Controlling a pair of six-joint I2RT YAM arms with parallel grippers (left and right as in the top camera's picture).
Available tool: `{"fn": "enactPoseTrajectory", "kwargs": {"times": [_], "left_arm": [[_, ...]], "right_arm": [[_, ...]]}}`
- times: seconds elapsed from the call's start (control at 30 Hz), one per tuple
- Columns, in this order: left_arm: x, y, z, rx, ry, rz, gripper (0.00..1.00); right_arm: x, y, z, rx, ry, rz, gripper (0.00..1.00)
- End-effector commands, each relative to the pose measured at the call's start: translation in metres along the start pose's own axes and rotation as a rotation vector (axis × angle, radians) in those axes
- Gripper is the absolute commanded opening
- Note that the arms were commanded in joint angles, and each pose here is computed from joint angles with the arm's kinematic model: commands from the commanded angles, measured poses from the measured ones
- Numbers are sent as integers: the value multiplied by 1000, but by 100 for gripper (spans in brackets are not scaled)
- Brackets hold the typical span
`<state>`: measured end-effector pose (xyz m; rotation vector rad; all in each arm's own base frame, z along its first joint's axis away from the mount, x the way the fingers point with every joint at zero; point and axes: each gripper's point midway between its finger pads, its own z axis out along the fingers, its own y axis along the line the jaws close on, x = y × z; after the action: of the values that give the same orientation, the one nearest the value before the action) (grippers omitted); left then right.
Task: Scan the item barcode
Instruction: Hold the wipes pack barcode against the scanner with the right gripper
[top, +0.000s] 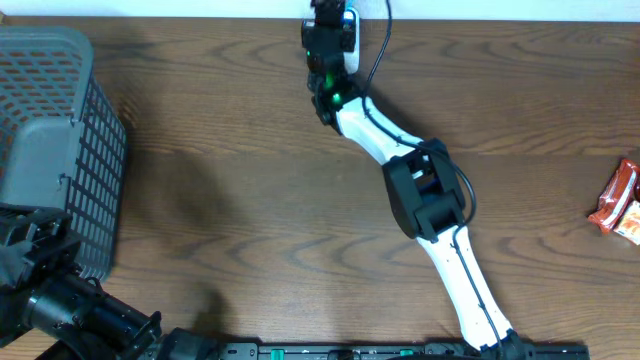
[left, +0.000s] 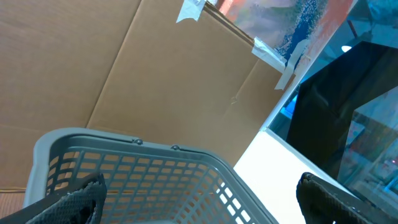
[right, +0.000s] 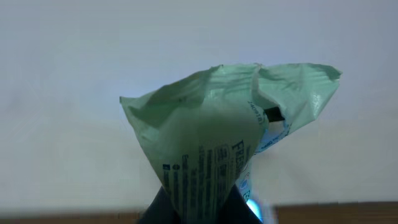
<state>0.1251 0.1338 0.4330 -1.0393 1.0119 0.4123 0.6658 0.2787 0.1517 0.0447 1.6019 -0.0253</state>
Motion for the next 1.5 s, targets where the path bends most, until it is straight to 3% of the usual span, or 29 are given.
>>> {"fn": "enactPoseTrajectory", "kwargs": {"times": [0.0,0.63,1.07,1.33,1.47], "left_arm": [[-5,4,0,-14,-6,-13,98],[-5,4,0,-14,-6,-13,98],[-5,4,0,-14,-6,-13,98],[-5,4,0,-14,-6,-13,98],[-5,4,0,-14,-6,-13,98]], "right_arm": [[-7,22,3,-183,-10,22,1],[10,-3,20,-270,62,-83,1],[-49,-8,10,-275,63,-116,1],[-19,-16,9,-450,213,-74,1],[-20,-21,8,-567,218,-51,1]]}}
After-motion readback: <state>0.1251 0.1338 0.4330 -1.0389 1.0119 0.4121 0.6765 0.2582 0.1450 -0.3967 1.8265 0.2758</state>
